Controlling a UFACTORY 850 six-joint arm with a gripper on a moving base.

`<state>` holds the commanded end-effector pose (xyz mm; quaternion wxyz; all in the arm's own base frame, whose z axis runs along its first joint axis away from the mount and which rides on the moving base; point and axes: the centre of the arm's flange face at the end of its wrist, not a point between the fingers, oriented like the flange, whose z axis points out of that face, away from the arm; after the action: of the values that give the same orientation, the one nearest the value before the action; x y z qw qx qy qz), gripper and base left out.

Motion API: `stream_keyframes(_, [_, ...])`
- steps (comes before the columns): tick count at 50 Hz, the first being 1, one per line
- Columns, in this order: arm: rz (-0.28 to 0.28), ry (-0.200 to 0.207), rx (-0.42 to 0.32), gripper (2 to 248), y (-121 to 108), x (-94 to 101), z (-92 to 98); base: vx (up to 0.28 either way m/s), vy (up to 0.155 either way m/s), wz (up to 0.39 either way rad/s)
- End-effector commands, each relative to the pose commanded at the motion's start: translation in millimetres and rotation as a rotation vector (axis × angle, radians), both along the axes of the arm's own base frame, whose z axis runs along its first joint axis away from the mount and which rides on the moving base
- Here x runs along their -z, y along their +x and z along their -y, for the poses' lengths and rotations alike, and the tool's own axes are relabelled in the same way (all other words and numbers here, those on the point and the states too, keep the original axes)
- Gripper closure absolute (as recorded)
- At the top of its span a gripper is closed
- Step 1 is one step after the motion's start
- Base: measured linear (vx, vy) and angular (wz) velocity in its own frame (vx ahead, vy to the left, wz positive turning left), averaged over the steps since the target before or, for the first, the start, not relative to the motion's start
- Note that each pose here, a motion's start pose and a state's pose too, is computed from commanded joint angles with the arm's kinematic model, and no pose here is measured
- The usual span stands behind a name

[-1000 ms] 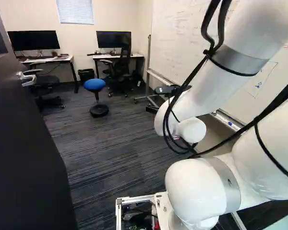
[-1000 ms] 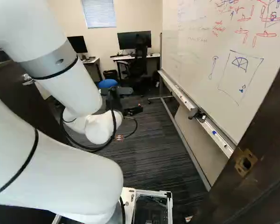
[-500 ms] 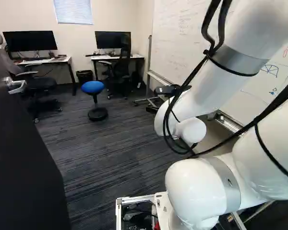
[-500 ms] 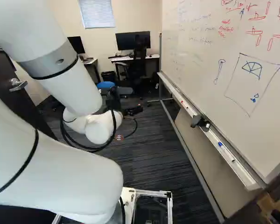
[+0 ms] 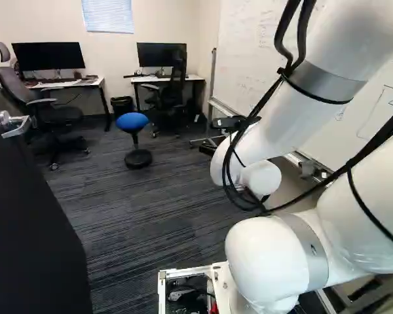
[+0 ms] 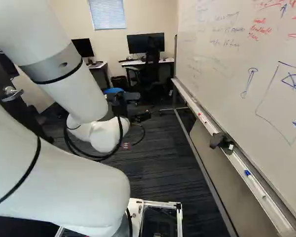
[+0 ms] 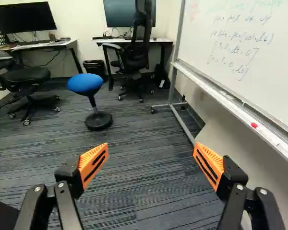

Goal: Open the door and move inside

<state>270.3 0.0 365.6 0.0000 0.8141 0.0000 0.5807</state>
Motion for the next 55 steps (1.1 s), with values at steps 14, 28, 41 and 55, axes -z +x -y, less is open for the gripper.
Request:
stream_keyframes(14, [0.0,0.0,0.0,3,0.0,0.0,0.0,0.173,0.039,0.198])
stream_keyframes(28, [0.0,0.0,0.0,3,0.0,0.0,0.0,0.187,0.048,0.197])
stream_keyframes(41, [0.0,0.0,0.0,3,0.0,0.0,0.0,0.211,0.05,0.213])
stream_keyframes(55, [0.0,0.0,0.0,3,0.0,0.0,0.0,0.213,0.024,0.07])
